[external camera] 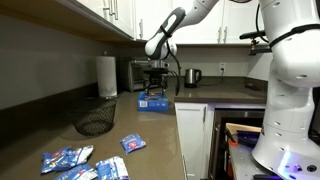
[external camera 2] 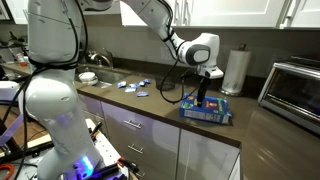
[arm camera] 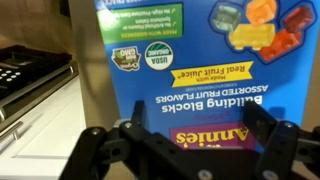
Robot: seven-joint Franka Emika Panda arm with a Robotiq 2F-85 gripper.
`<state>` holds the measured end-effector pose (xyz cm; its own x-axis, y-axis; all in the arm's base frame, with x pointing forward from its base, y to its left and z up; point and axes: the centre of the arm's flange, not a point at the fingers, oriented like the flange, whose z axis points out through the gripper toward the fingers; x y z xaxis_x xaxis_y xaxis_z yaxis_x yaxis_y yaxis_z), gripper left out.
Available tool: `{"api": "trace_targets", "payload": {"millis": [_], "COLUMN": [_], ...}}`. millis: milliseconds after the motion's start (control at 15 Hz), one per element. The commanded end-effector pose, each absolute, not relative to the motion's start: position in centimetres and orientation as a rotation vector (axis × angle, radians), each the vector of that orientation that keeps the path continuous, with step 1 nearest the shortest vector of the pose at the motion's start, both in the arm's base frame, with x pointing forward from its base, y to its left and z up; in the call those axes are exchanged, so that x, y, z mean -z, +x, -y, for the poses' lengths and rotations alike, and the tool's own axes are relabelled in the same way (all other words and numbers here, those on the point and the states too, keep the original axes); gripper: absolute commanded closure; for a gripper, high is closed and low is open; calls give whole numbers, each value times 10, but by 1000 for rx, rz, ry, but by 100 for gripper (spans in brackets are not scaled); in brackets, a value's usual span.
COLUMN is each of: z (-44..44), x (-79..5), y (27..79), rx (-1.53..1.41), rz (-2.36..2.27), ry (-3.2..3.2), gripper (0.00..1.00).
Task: Move the blue box to the left and make it stand
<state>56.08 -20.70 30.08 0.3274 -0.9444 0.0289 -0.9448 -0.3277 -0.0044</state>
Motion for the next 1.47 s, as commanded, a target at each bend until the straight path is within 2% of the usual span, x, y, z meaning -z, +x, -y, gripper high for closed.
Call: {"api": "trace_targets", "payload": {"millis": [0, 1400], "z": [201, 83], "x": [-294, -304], "y": [566, 498], "rx": [32, 201], "rz": [1846, 1773], "ry": [2542, 2599], "gripper": [0, 0]}}
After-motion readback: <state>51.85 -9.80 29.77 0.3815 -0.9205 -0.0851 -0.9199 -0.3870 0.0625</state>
